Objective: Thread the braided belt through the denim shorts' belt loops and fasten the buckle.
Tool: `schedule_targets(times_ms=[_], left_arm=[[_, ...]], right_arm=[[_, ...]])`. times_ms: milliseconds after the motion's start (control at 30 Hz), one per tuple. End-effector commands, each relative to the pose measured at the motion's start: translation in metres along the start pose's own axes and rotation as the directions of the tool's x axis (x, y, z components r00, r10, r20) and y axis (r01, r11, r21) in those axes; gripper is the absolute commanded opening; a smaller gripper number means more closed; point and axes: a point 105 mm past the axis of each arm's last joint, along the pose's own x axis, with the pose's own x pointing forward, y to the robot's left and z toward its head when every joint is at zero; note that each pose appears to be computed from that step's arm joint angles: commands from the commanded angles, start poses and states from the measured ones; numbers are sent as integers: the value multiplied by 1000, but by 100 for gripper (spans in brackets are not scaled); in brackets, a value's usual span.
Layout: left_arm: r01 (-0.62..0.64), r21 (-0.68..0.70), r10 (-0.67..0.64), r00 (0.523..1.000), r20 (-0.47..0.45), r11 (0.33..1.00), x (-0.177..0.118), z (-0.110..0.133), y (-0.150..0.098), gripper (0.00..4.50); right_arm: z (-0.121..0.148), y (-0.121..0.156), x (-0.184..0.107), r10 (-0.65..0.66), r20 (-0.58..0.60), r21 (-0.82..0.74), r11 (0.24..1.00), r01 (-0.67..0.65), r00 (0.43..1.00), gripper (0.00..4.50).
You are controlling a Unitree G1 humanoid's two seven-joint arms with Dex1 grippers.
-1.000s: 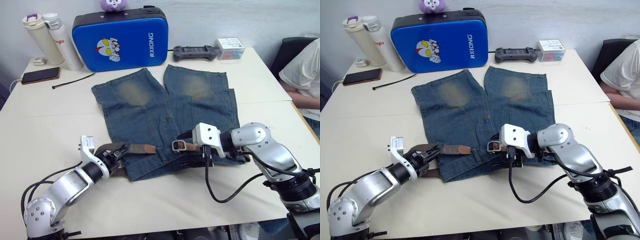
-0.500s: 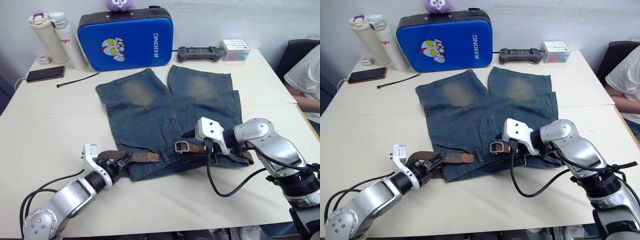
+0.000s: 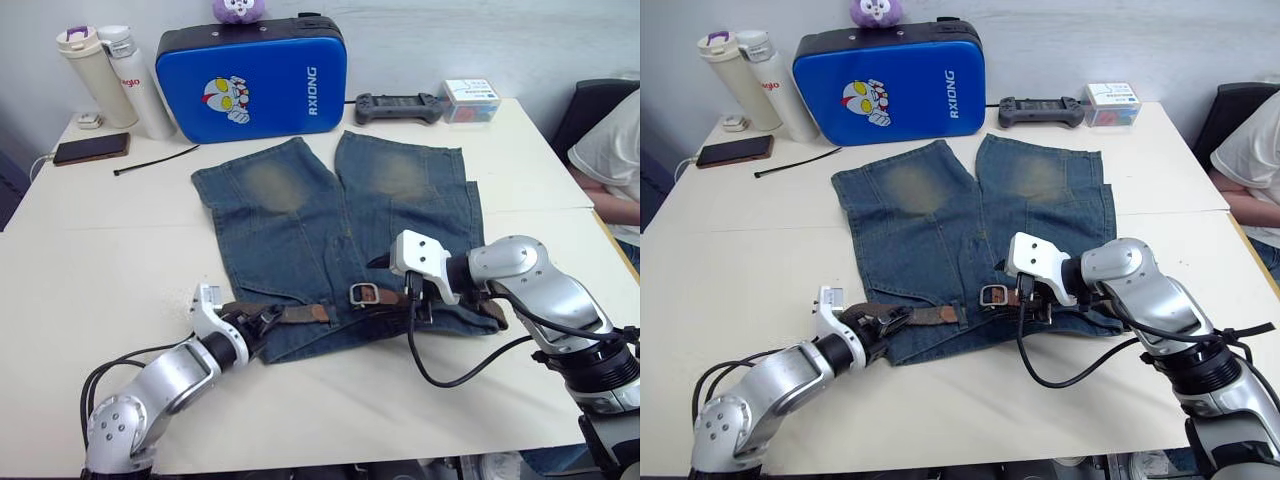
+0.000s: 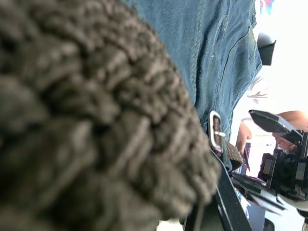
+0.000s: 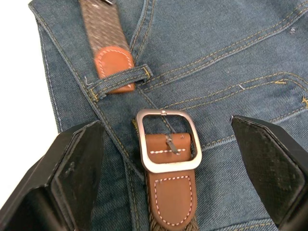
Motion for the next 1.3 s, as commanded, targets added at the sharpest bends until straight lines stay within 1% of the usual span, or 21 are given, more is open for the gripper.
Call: schedule_targets(times_ms=[33, 167, 367, 467, 567, 600, 700, 800, 933, 1033, 1100, 1133, 1167, 1300], left_arm=[[28, -5, -29, 998, -48, 1000, 10, -8, -10, 0], [-4, -9, 3, 996, -91, 1000, 19, -14, -7, 0], [9, 28, -5, 990, -141, 1000, 28, -19, -13, 0], [17, 10, -15, 989, -150, 1000, 35, -19, -16, 0], [25, 9, -23, 985, -171, 1000, 40, -21, -18, 0], [26, 10, -24, 984, -177, 1000, 41, -22, -18, 0], [24, 12, -21, 982, -187, 1000, 41, -24, -17, 0], [17, 15, -14, 981, -193, 1000, 40, -25, -14, 0], [14, 21, -10, 980, -200, 1000, 41, -26, -14, 0], [13, 29, -7, 978, -207, 1000, 41, -27, -13, 0], [13, 32, -6, 978, -210, 999, 41, -26, -12, 0], [13, 32, -6, 977, -211, 999, 41, -26, -12, 0], [14, 32, -6, 977, -214, 999, 41, -27, -12, 0], [17, 44, -7, 974, -228, 999, 41, -29, -12, 0]], right_arm=[[13, -5, -12, -42, 14, -46, 998, 43, 999, 446], [14, 0, -16, -37, 6, -30, 999, 37, 999, 446], [15, 3, -18, -25, 1, -19, 1000, 25, 1000, 446], [15, 8, -19, 3, -2, -34, 999, -3, 1000, 446], [17, 14, -16, 17, 2, -114, 993, -17, 1000, 446], [18, 16, -13, 11, 2, -172, 985, -10, 1000, 446], [11, 21, -2, -14, -29, -359, 933, 3, 999, 446], [9, 22, 5, -59, -9, -497, 867, 47, 998, 446], [10, 27, 8, -52, 33, -555, 829, 61, 998, 446], [15, 33, 7, -18, 67, -528, 848, 51, 998, 446], [15, 36, 5, 3, 65, -513, 858, 31, 998, 446], [14, 36, 5, 0, 61, -518, 855, 32, 998, 395], [13, 37, 6, -4, 61, -518, 855, 35, 998, 371], [8, 36, 9, -26, 49, -530, 847, 48, 998, 201]])
